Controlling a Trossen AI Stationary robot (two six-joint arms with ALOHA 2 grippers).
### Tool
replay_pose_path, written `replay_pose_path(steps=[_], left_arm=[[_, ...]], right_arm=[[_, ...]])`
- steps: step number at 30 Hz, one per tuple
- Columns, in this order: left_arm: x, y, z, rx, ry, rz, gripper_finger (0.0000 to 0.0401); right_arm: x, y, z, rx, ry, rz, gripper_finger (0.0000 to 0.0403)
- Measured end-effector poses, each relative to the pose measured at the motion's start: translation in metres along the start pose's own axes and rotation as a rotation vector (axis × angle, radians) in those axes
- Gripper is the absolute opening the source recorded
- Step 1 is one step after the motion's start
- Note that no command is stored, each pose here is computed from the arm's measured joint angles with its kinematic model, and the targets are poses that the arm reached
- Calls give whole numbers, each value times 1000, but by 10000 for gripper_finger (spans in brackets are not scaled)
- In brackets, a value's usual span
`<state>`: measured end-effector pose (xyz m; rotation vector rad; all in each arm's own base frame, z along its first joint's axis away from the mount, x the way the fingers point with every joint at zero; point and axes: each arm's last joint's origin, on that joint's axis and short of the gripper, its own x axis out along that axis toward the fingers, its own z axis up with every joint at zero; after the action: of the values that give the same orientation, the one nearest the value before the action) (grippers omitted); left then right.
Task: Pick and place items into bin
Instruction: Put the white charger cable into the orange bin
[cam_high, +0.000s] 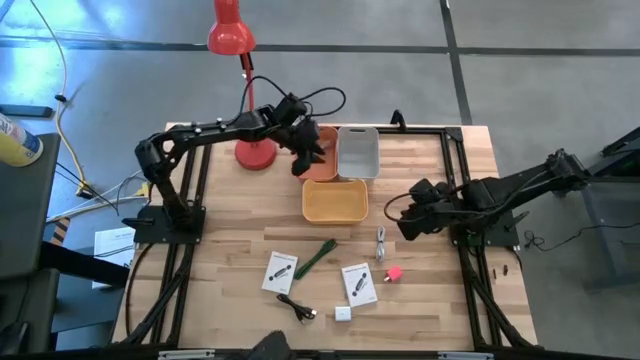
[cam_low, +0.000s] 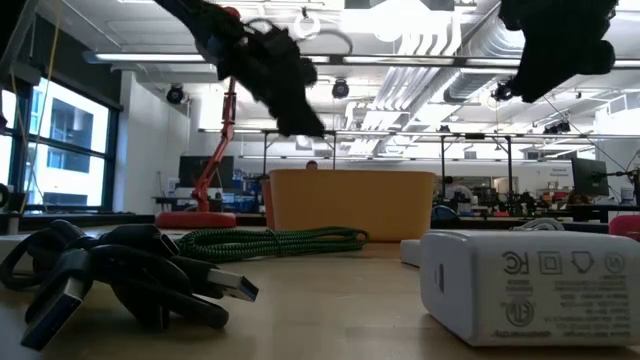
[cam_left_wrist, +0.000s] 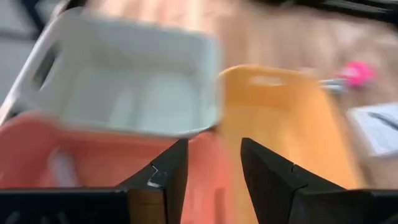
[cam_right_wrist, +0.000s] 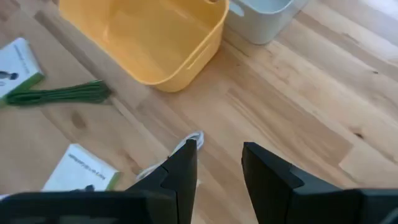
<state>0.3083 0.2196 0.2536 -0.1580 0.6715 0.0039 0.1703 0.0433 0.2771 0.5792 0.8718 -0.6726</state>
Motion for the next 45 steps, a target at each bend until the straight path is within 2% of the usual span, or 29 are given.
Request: replay_pose_path(steps=[3, 6, 9, 11, 15, 19, 22, 30, 36, 45], left_arm=[[-12, -20, 13, 105, -20, -77, 117], [-29, -44, 21, 197, -13, -129, 107], [-50, -72, 22, 278, 35, -174, 100], [-65, -92, 19, 332, 93, -191, 97], [-96, -126, 12, 433, 221, -109, 95], [-123, -147, 9, 494, 271, 23, 95], [-141, -154, 9, 497, 245, 116, 95], [-167, -159, 7, 486, 210, 266, 95], [-168, -159, 7, 488, 216, 293, 95], [-167, -158, 12, 496, 166, 311, 95]], right_arm=[[1, 1, -2, 30, 26, 16, 119], [17, 0, -14, 94, 101, 53, 119], [42, 1, -30, 194, 189, 149, 119], [56, 3, -39, 272, 200, 230, 119], [73, 3, -47, 426, 112, 317, 119], [81, -3, -52, 470, 196, 281, 119], [86, -6, -56, 476, 266, 227, 127], [105, 6, -51, 481, 255, 260, 189], [123, 9, -60, 505, 321, 176, 229], [143, 25, -61, 483, 318, 107, 228]])
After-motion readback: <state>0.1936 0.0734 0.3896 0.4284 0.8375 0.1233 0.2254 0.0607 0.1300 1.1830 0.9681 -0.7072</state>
